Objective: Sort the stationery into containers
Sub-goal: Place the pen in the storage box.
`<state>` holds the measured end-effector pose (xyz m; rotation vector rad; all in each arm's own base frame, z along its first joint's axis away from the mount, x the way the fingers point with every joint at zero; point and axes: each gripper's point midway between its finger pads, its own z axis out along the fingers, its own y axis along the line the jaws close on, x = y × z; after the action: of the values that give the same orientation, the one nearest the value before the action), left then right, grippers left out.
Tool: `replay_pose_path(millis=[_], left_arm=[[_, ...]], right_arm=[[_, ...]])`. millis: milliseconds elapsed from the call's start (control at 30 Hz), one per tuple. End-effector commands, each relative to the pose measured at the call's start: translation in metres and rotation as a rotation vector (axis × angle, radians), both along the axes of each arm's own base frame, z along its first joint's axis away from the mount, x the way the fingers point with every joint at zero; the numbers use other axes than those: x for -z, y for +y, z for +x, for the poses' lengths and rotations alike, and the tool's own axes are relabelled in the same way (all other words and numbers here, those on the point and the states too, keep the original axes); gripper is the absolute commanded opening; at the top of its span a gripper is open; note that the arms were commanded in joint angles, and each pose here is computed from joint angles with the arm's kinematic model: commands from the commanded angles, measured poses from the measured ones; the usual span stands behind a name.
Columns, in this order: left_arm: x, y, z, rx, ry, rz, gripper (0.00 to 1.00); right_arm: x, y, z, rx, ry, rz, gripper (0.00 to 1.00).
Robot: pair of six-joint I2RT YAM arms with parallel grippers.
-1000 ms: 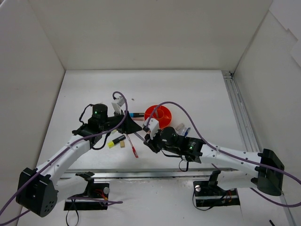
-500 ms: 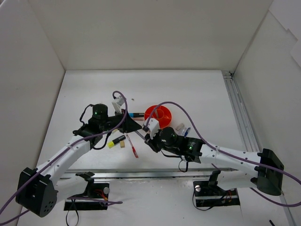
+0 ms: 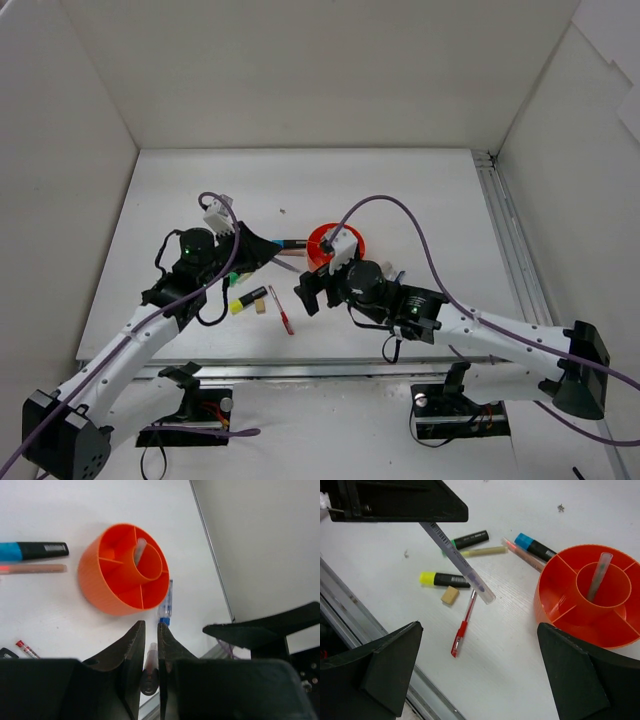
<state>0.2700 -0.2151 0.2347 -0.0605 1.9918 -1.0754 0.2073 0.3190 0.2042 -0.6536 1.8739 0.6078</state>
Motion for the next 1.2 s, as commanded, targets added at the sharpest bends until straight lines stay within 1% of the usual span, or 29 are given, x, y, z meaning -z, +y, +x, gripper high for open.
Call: replay_pose_path(millis=[0,33,67,100,200,300,333,367,500,533,567,600,667,733,800,967,1067,1167], left_arm=[[-0.042,0.019,0.022,-0.189,-0.064,-0.114,0.0],[-0.045,0.026,0.026,-0.25,-0.054,-0.167,0.0],[-0.049,0.03,0.03,-0.27,-0.066,-0.193,0.0],[-0.06,0.032,0.033,-0.281,-0.099,-0.242,0.0],[-0.072,0.03,0.035,-0.26,-0.127,-0.33,0.0],[-0.089,0.025,0.038,-0.23,-0.18,-0.372,0.0],[-0.092,0.021,0.037,-0.202,-0.193,-0.37,0.0],[-0.095,0.019,0.038,-0.193,-0.211,-0.363,0.0],[-0.107,0.013,0.041,-0.163,-0.293,-0.349,0.0],[-0.107,0.011,0.041,-0.16,-0.295,-0.347,0.0],[-0.107,0.011,0.042,-0.163,-0.302,-0.338,0.0],[-0.107,0.013,0.044,-0.174,-0.312,-0.336,0.0],[-0.107,0.012,0.043,-0.182,-0.314,-0.34,0.0],[-0.11,0.013,0.042,-0.189,-0.349,-0.335,0.0],[-0.113,0.013,0.043,-0.2,-0.372,-0.334,0.0],[-0.112,0.006,0.044,-0.192,-0.404,-0.314,0.0],[-0.11,0.002,0.046,-0.185,-0.417,-0.297,0.0],[-0.109,-0.004,0.044,-0.173,-0.438,-0.283,0.0]], right_arm=[[-0.055,-0.006,0.012,0.12,-0.03,0.255,0.98],[-0.061,-0.011,0.013,0.149,-0.021,0.306,0.98],[-0.056,-0.014,0.014,0.167,0.011,0.351,0.98],[-0.066,-0.013,0.017,0.169,0.003,0.424,0.98],[-0.082,-0.021,0.023,0.2,0.031,0.575,0.98],[-0.101,-0.025,0.031,0.227,0.081,0.707,0.98],[-0.102,-0.026,0.036,0.247,0.104,0.747,0.98],[-0.112,-0.022,0.035,0.227,0.143,0.827,0.98],[-0.111,-0.011,0.048,0.233,0.28,0.933,0.98],[-0.109,-0.013,0.055,0.251,0.311,0.954,0.98],[-0.107,-0.011,0.057,0.265,0.374,0.999,0.98],[-0.1,-0.013,0.069,0.292,0.401,1.018,0.98],[-0.1,-0.012,0.076,0.305,0.472,1.087,0.98],[-0.093,-0.009,0.082,0.327,0.512,1.103,0.98],[-0.093,-0.005,0.087,0.332,0.52,1.116,0.98],[-0.103,0.009,0.092,0.294,0.557,1.158,0.98],[-0.1,0.018,0.098,0.304,0.617,1.182,0.95],[-0.1,0.021,0.103,0.317,0.643,1.203,0.9]])
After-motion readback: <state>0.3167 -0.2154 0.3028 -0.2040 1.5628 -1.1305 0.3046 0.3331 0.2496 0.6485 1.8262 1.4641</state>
